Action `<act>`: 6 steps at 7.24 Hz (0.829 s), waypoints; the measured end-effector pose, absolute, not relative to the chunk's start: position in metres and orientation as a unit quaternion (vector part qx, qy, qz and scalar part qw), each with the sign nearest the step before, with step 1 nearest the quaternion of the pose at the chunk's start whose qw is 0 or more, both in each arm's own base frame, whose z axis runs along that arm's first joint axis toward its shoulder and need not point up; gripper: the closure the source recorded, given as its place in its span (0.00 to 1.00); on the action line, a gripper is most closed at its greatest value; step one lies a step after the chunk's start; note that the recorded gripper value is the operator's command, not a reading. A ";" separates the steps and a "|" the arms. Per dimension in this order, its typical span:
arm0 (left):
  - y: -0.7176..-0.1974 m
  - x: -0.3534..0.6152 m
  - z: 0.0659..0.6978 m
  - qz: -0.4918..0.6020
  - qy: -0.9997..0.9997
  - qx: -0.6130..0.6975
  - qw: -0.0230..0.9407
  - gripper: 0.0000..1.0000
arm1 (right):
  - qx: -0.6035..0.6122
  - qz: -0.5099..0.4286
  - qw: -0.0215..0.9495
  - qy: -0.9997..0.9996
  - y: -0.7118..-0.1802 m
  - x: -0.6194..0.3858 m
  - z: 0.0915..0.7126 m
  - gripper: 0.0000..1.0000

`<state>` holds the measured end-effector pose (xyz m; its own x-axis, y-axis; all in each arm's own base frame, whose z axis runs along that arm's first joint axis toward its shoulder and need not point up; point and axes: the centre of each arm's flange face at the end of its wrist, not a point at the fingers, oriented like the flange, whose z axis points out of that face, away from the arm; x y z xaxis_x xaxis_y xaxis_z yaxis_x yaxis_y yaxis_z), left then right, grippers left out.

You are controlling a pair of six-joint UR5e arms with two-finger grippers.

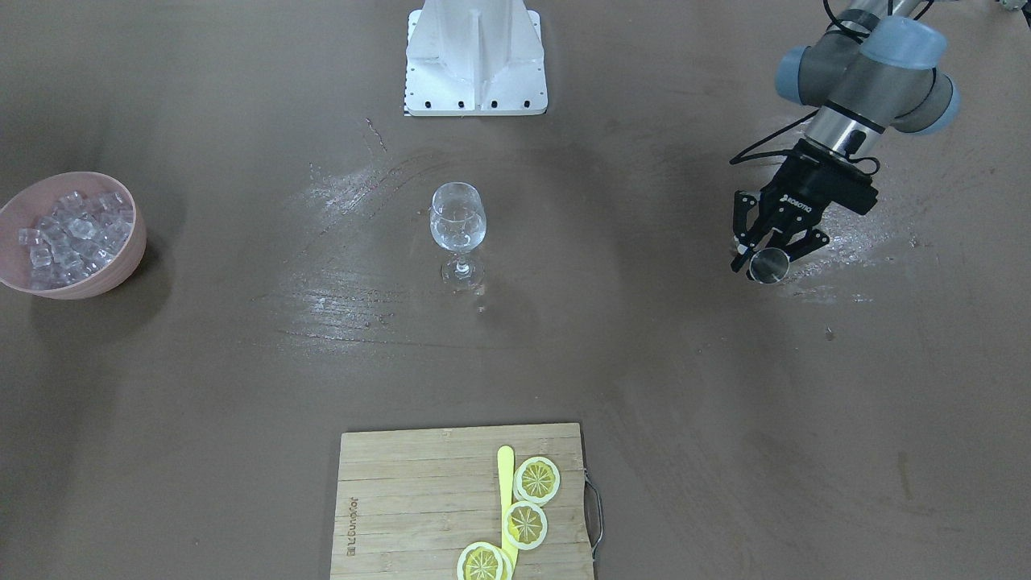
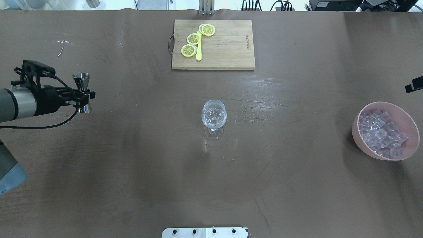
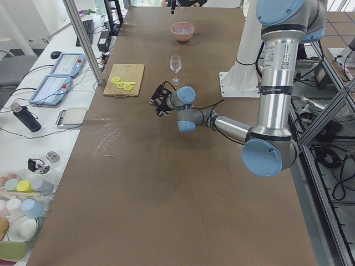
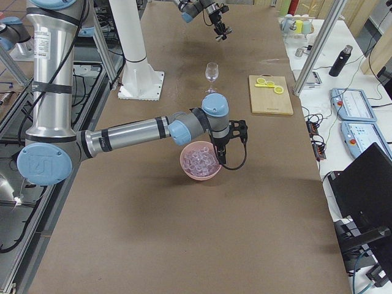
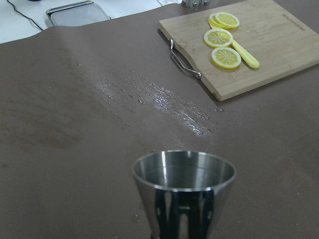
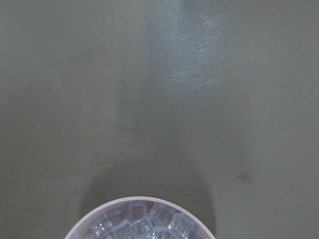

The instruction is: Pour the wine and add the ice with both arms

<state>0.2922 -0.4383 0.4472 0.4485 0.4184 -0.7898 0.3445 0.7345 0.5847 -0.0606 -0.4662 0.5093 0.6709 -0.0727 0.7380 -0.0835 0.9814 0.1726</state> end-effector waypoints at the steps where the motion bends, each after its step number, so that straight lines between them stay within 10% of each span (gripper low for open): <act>1: -0.436 0.285 0.458 0.000 0.547 0.384 0.744 1.00 | 0.096 0.003 0.909 -0.406 -0.466 -0.061 0.509 0.00; 6: -0.458 0.260 0.462 -0.102 0.483 0.516 0.700 1.00 | 0.096 0.002 0.910 -0.404 -0.465 -0.061 0.510 0.00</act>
